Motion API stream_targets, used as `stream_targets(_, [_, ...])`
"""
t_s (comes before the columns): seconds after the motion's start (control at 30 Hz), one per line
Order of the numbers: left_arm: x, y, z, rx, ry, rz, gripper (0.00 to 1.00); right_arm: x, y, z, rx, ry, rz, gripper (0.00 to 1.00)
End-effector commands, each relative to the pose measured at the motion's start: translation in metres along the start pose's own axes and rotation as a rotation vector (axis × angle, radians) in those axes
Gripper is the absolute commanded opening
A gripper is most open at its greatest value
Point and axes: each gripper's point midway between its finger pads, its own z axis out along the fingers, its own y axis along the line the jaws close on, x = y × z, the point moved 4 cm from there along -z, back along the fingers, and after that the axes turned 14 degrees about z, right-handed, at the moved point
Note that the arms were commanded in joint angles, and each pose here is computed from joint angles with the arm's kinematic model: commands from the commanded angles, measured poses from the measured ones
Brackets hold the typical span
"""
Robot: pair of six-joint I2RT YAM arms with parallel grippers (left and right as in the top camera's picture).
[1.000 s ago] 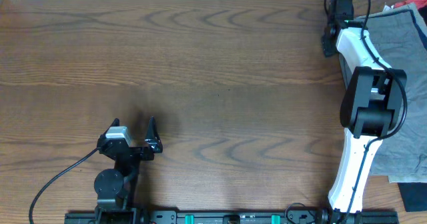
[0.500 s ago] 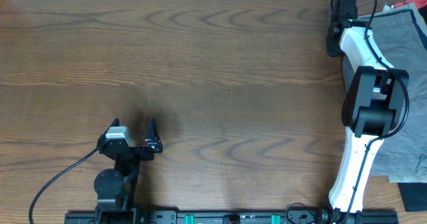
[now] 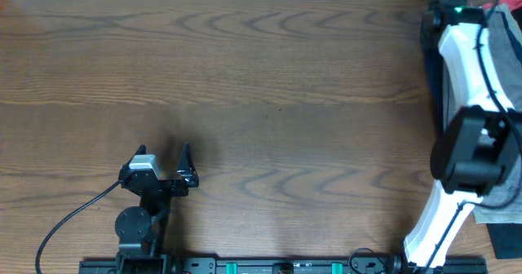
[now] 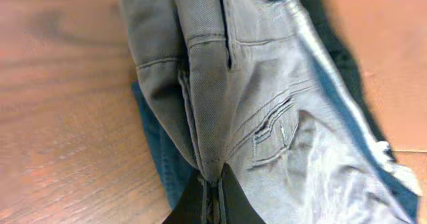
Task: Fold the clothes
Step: 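Pull the grey shorts left with the right gripper and lay flat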
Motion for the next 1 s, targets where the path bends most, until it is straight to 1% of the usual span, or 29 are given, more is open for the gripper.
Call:
stream_targets(0.0, [0.014, -0.003, 0.001, 0.019, 0.049, 0.003, 0.98, -0.019, 0.007, -0.039, -0.049, -0.071, 0.039, 0.01])
stream_targets(0.07, [0.014, -0.003, 0.001, 0.019, 0.049, 0.003, 0.98, -0.020, 0.012, -0.053, -0.068, -0.082, 0.030, 0.01])
stream_targets(0.17, [0.014, -0.003, 0.001, 0.019, 0.049, 0.003, 0.98, -0.018, 0.031, -0.075, -0.146, -0.090, 0.003, 0.01])
stream_targets(0.3, [0.014, -0.003, 0.001, 0.019, 0.049, 0.003, 0.98, -0.002, 0.082, -0.110, -0.356, -0.068, -0.064, 0.00])
stream_targets(0.37, [0.014, -0.003, 0.001, 0.019, 0.049, 0.003, 0.98, 0.013, 0.114, -0.129, -0.489, -0.035, -0.119, 0.01])
stream_targets(0.47, [0.014, -0.003, 0.001, 0.019, 0.049, 0.003, 0.98, 0.046, 0.161, -0.164, -0.679, 0.031, -0.211, 0.01])
stream_targets(0.57, [0.014, -0.003, 0.001, 0.019, 0.049, 0.003, 0.98, 0.085, 0.200, -0.201, -0.829, 0.100, -0.302, 0.01])
stream_targets(0.7, [0.014, -0.003, 0.001, 0.019, 0.049, 0.003, 0.98, 0.133, 0.231, -0.242, -0.903, 0.178, -0.360, 0.01])
stream_targets(0.87, [0.014, -0.003, 0.001, 0.019, 0.049, 0.003, 0.98, 0.195, 0.256, -0.300, -1.031, 0.269, -0.510, 0.01])
stream_targets(0.93, [0.014, -0.003, 0.001, 0.019, 0.049, 0.003, 0.98, 0.215, 0.262, -0.322, -1.075, 0.289, -0.563, 0.03])
stream_targets(0.97, [0.014, -0.003, 0.001, 0.019, 0.049, 0.003, 0.98, 0.225, 0.265, -0.331, -1.090, 0.291, -0.588, 0.08])
